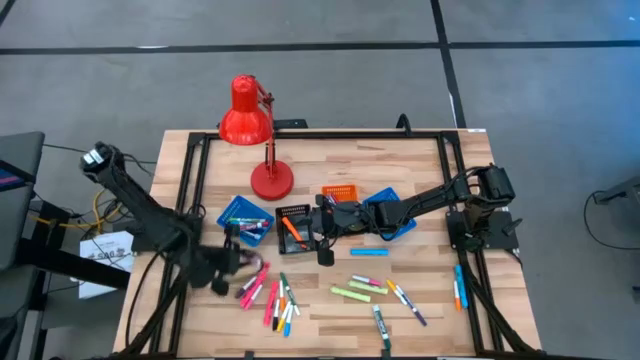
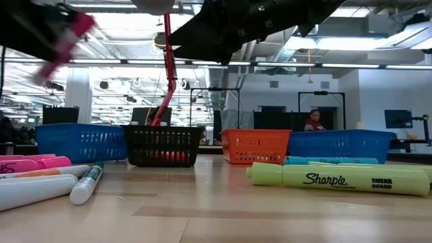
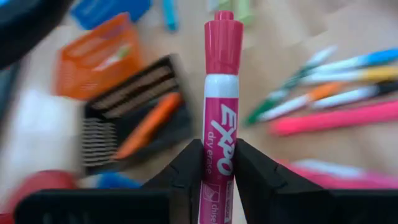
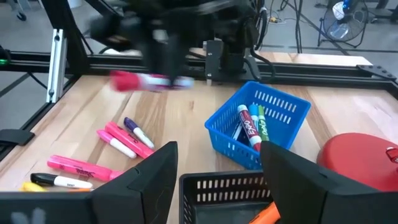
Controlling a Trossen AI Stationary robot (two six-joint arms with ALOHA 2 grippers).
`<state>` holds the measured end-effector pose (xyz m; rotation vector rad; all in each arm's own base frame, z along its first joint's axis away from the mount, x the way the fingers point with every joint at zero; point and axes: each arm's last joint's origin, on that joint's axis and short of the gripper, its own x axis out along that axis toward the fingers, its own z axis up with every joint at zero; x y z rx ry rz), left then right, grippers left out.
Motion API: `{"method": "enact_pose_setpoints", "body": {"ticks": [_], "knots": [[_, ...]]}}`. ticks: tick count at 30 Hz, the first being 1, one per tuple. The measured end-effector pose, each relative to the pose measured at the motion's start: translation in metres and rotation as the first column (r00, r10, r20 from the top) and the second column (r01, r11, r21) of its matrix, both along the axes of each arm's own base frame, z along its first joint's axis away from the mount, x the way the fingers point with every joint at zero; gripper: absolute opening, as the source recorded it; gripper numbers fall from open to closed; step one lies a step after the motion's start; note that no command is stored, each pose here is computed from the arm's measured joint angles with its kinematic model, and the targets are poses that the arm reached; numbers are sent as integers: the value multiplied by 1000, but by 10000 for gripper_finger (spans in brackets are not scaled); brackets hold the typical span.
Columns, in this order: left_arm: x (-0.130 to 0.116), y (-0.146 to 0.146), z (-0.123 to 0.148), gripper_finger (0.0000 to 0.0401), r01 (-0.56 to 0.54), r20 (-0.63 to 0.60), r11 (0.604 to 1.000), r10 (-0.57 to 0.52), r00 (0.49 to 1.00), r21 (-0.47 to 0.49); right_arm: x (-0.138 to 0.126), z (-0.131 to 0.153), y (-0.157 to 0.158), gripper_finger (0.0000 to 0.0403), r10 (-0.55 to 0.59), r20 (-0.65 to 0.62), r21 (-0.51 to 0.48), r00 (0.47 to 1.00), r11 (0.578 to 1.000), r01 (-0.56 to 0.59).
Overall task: Pick & Place Markers
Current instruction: Put the large pink marker pen into the left blue basket, then put the left large blue highlighter pen into the black basket
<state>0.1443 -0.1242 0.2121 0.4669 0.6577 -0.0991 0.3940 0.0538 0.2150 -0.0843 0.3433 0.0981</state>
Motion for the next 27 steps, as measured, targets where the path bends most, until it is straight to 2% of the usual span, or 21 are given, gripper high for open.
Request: {"method": "enact_pose_setpoints", "body": {"ticks": [2, 4, 8, 10, 14, 27], "knots": [[7, 18, -2, 75, -34, 4, 997, 34, 999, 66, 0, 0, 0, 218, 0, 4, 1, 1000, 1000, 0], [10, 37, -13, 77, -79, -45, 992, 83, 996, 95, 0, 1, 0, 218, 0, 7, 1, 1000, 1000, 0], [11, 65, -44, 80, -136, -197, 990, 141, 970, 37, 0, 1, 0, 218, 1, 12, 2, 1000, 1000, -1], [12, 74, -51, 78, -185, -210, 981, 191, 959, 50, 1, 1, 0, 218, 1, 14, 2, 1000, 1000, -1], [12, 85, -56, 80, -239, -215, 966, 254, 943, 96, 1, 2, 0, 218, 1, 19, 3, 1000, 1000, -1], [16, 101, -57, 140, -322, -229, 944, 331, 916, 77, 1, 2, -1, 218, -3, 20, 3, 1000, 1000, 3]]}}
